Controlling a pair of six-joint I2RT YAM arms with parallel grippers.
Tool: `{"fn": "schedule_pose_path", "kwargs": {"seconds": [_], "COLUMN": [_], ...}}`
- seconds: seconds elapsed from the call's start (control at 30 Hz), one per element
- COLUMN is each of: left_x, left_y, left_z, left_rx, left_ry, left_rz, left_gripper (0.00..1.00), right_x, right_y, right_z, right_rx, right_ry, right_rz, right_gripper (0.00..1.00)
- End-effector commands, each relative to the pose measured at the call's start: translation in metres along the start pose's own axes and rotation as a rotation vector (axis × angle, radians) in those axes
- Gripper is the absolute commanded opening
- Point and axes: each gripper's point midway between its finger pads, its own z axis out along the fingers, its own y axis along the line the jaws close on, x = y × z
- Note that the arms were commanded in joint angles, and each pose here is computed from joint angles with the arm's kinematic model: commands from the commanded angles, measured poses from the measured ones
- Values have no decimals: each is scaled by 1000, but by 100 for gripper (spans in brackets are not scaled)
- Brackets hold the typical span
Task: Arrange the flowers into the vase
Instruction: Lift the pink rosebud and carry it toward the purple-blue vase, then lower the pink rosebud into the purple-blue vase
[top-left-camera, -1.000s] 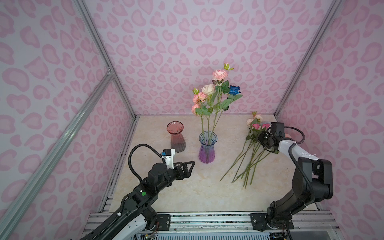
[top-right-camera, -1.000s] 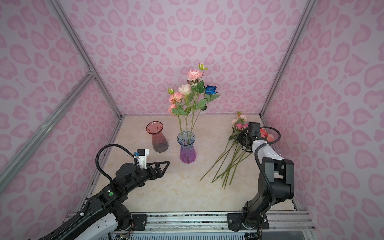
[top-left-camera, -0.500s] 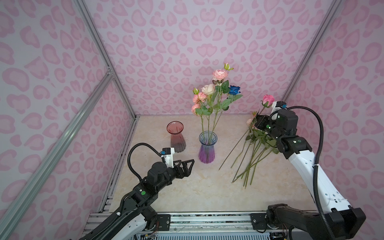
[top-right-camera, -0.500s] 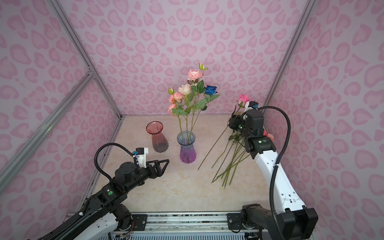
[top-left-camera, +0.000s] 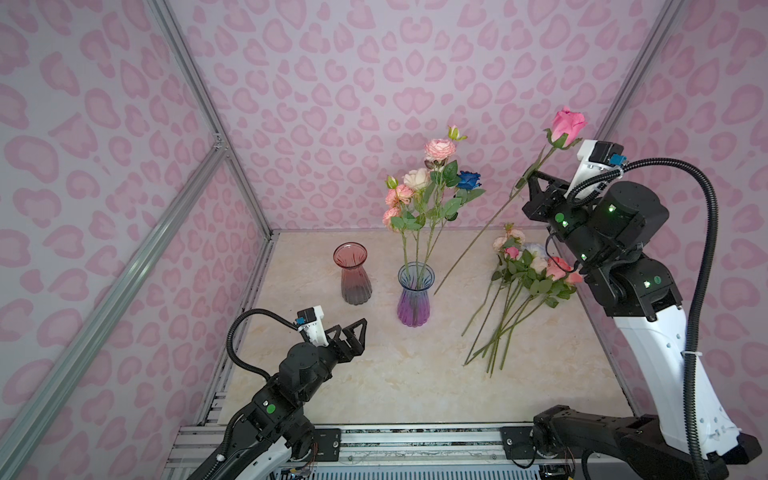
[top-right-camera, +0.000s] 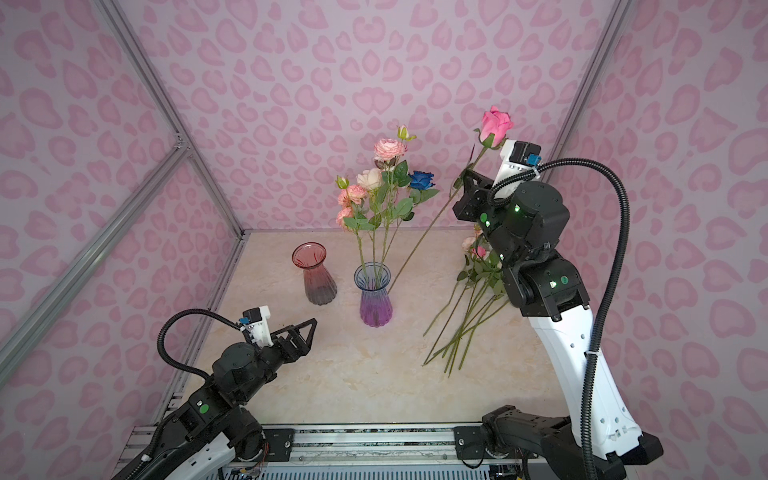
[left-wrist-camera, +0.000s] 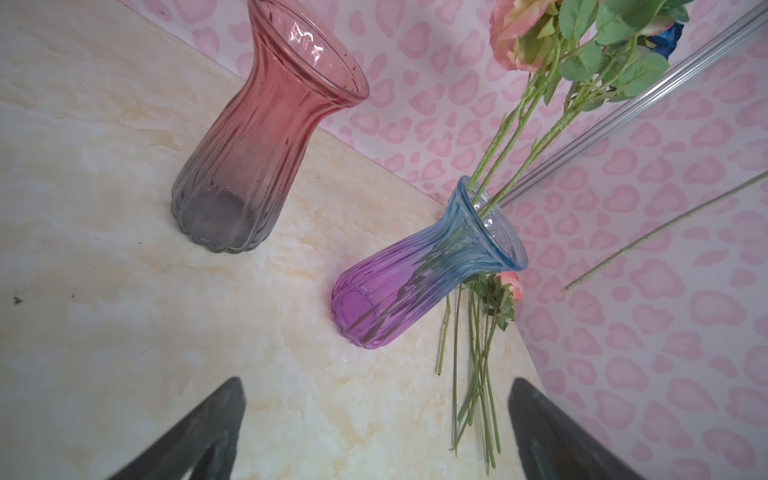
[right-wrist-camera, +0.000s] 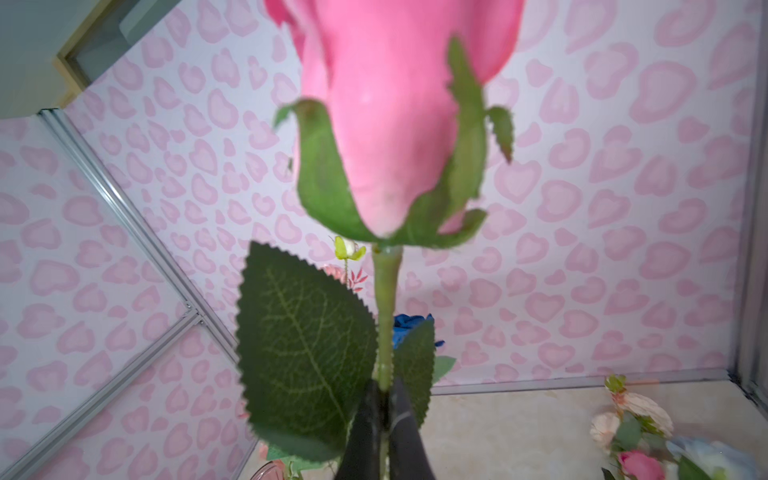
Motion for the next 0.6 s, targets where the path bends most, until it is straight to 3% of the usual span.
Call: {"fn": "schedule_pose_path", "kwargs": {"seconds": [0.0, 0.13, 0.3, 0.4, 0.57], "left_x": [-2, -1, -3, -7, -9], "left_y": [9, 10, 12, 12, 12], "left_z": [-3, -7, -14, -17, -19], "left_rx": [-34, -31, -36, -33, -36], "left_ry": [-22, -17, -30, -45, -53], "left_rz": [-31, -39, -35, -32, -15], "left_gripper": [100, 100, 100, 100, 99], "right_x": [-2, 14, 65, 92, 127], "right_y": [15, 34, 34, 31, 40], "right_z": [17, 41, 66, 70, 75], "right_rx": [-14, -29, -19, 21, -23], "right_ry": [0, 45, 124, 162, 220], "right_rz": [-43, -88, -136, -179, -187], "right_gripper": [0, 0, 0, 0, 0]}}
